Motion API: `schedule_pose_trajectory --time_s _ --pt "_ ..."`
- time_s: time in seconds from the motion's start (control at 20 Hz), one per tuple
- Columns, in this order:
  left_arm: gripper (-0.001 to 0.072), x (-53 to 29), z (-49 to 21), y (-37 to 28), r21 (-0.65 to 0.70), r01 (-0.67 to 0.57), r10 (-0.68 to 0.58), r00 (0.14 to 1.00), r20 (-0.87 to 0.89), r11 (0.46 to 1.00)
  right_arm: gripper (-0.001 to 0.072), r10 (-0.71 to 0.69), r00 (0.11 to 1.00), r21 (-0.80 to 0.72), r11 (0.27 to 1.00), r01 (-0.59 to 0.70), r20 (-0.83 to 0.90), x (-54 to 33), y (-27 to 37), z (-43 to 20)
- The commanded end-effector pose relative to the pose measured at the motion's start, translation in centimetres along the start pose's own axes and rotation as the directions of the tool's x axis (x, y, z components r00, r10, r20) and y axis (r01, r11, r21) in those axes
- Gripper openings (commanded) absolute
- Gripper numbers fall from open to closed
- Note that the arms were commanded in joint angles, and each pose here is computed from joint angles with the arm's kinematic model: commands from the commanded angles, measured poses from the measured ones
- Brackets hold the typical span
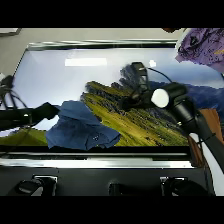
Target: Fold the clothes and pants, and hang the long-sleeved shirts on hangers.
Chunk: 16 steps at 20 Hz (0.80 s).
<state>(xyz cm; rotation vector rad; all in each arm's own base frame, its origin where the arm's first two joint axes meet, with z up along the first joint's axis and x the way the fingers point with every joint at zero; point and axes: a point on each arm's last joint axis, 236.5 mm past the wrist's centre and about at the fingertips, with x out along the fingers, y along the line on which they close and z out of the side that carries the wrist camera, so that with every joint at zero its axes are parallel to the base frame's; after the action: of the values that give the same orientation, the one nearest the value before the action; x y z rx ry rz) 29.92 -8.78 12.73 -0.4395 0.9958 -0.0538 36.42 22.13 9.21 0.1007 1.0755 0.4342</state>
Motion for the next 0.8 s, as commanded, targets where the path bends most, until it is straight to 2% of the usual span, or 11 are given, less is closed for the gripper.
schedule_pose_trajectory --time_s 0.0,0.1,0.15,0.2,0.25,0.35,0.7,0.75 --pt "0.0635 -1.9 1.6 4.2 -0.058 -0.089 0.092 0.994 0.058 0.994 0.0369 0.063 0.992 0.252 0.967 -0.033 -0.113 0.6 -5.3 -3.0" --pt "0.0635 -1.8 1.9 4.8 -0.076 -0.098 0.103 0.993 0.062 0.992 0.0477 0.253 0.961 0.449 0.875 -0.18 -0.108 2.4 -5.8 -5.4" --pt "0.0635 -1.8 2.0 4.9 -0.084 -0.098 0.104 0.992 0.067 0.992 0.0483 0.327 0.94 0.52 0.822 -0.232 -0.099 3.5 -5.7 -6.8" --pt "0.0635 -1.8 2.0 4.9 -0.084 -0.1 0.105 0.992 0.064 0.991 0.0483 0.372 0.923 0.54 0.8 -0.262 -0.102 4.7 -5.3 -8.2" --pt "0.0636 -1.7 1.9 4.9 -0.084 -0.101 0.106 0.993 0.06 0.991 0.0487 0.399 0.909 0.542 0.794 -0.274 -0.125 5.8 -4.8 -9.6" --pt "0.0637 -1.6 1.8 5.1 -0.085 -0.106 0.111 0.993 0.05 0.991 0.0554 0.452 0.876 0.536 0.788 -0.303 -0.17 8.0 -2.9 -11.7" --pt "0.0637 -0.7 0.3 6.3 -0.105 -0.154 0.151 0.988 -0.041 0.982 0.0549 0.501 0.825 0.513 0.796 -0.32 -0.263 13.1 2.2 -15.2" --pt "0.0637 -0.9 0.1 7.1 -0.123 -0.172 0.167 0.984 -0.055 0.977 0.0532 0.499 0.825 0.509 0.799 -0.32 -0.265 13.3 2.5 -15.4"
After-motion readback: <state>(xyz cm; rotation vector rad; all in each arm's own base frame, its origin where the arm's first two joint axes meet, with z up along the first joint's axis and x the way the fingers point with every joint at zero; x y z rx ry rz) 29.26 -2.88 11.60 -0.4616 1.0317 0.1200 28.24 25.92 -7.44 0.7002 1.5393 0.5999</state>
